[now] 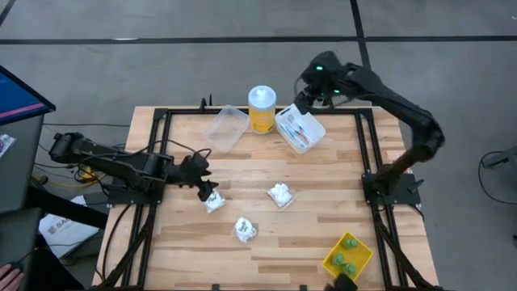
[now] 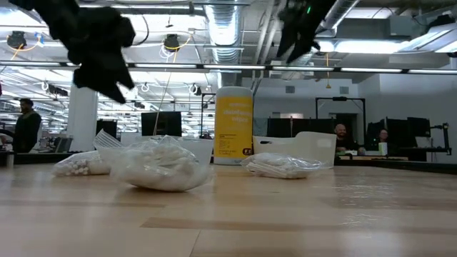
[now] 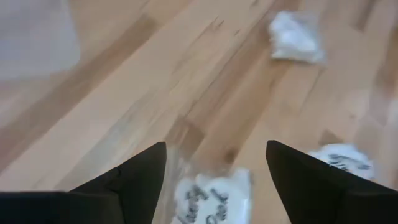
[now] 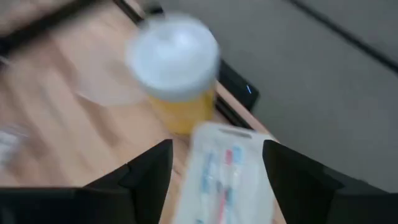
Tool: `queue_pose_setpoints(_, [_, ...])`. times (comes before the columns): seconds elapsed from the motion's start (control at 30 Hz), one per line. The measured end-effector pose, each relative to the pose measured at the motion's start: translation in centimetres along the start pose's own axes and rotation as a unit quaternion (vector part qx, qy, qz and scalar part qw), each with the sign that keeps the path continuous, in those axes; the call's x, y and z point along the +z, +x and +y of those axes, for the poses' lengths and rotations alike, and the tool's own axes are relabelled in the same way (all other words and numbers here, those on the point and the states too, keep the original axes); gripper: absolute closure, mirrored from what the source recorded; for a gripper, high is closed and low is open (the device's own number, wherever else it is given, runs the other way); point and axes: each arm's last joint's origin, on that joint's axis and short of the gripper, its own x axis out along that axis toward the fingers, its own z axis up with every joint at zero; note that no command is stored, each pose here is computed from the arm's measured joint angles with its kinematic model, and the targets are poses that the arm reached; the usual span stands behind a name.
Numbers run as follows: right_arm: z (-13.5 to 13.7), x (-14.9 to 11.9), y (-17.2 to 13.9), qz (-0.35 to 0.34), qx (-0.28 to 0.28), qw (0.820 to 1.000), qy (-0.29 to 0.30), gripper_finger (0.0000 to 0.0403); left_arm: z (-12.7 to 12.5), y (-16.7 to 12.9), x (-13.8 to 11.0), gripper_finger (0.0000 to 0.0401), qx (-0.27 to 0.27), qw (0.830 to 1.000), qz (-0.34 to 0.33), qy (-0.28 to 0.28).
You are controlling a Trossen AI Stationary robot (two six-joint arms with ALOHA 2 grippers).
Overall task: Pick & Place Travel size toiletries
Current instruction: Put the top left cotton pack into the transparent bin
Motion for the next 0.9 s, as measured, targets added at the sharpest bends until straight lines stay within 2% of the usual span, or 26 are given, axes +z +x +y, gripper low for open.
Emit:
queue_pose_setpoints(0.1, [1.0, -0.3, -4.1, -0.051, 0.018, 0.998, 0.010, 0.0171, 0.8, 0.8, -1.1, 0.0134, 0.027, 1.000, 0.002, -0.016])
queue_pose_setpoints(0.23, [1.9, -1.1, -7.9, -0.090, 0.041, 0.995, 0.016, 0.0184, 1.8, 2.0, -1.9, 0.0129, 0.046, 0.998, -0.006, -0.031])
queue_pose_setpoints(0.4, [3.1, -2.2, -11.5, -0.130, 0.075, 0.989, 0.012, 0.0197, 2.3, 3.3, -1.9, 0.0111, 0.032, 0.998, -0.045, -0.029])
queue_pose_setpoints(0.63, [4.6, -3.6, -14.3, -0.152, 0.113, 0.982, 0.010, 0.0208, 2.9, 5.4, -2.6, 0.0093, 0.045, 0.998, 0.008, -0.031])
queue_pose_setpoints(0.73, [5.1, -3.9, -14.9, -0.154, 0.130, 0.979, 0.003, 0.0211, 2.6, 6.4, -2.7, 0.0091, 0.040, 0.998, 0.012, -0.041])
queue_pose_setpoints(0.9, [6.0, -4.3, -15.1, -0.146, 0.149, 0.978, -0.003, 0.0221, 2.8, 8.1, -3.9, 0.0093, 0.067, 0.995, 0.056, -0.041])
